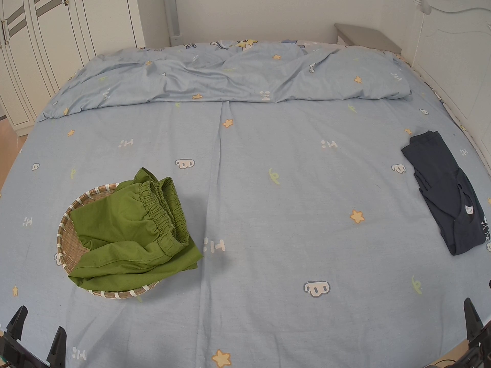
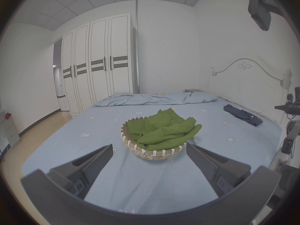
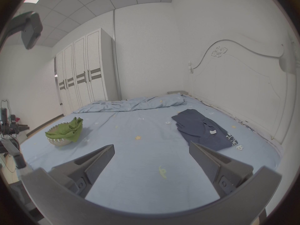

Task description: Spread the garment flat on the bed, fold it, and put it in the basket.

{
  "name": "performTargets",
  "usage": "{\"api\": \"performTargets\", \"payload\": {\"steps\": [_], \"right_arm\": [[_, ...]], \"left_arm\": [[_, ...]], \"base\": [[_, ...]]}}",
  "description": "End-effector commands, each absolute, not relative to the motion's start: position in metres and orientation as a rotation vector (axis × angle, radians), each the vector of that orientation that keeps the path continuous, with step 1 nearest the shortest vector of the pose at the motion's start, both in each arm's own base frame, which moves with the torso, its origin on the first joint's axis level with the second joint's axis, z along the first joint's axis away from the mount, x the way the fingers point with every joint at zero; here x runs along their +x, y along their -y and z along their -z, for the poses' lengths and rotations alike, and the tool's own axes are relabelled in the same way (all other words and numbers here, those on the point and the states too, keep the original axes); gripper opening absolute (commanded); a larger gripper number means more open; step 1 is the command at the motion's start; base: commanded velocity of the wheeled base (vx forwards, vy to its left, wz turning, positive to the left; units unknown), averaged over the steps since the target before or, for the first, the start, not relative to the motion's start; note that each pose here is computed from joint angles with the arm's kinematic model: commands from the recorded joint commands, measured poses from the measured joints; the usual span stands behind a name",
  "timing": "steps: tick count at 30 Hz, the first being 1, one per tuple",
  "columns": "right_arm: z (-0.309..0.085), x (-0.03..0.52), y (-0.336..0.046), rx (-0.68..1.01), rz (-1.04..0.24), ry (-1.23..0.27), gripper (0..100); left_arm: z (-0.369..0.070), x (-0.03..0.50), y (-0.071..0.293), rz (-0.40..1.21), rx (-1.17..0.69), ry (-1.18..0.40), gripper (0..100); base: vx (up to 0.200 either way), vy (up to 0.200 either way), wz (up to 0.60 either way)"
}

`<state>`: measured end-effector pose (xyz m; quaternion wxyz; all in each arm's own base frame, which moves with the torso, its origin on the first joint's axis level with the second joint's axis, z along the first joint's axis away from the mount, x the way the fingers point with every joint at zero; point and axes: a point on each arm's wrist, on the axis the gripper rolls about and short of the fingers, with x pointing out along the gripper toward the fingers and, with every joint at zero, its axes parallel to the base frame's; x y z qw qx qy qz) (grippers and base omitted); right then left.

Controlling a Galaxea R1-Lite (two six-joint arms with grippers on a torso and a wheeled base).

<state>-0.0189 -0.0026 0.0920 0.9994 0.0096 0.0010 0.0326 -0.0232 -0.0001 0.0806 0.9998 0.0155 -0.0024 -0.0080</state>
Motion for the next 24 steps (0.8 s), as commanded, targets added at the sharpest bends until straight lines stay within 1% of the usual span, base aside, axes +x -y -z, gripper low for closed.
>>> {"api": "performTargets", "payload": {"steps": [1,8,24], "right_arm": [[-0.0755,-0.0228,0.0000,-0.026,-0.005,0.000,100],[-0.0763,-0.0227,-0.0001,0.003,-0.003,0.006,100],[-0.0761,-0.0227,-0.0001,-0.002,-0.002,0.005,100]], "left_arm": [[-0.0759,-0.0226,0.0003,0.025,0.005,-0.005,100],[-0.0759,-0.0226,0.0003,0.025,0.005,-0.005,100],[-0.0759,-0.0226,0.0003,0.025,0.005,-0.005,100]], "base": [[0.000,0.000,0.00],[0.000,0.000,0.00],[0.000,0.000,0.00]]}}
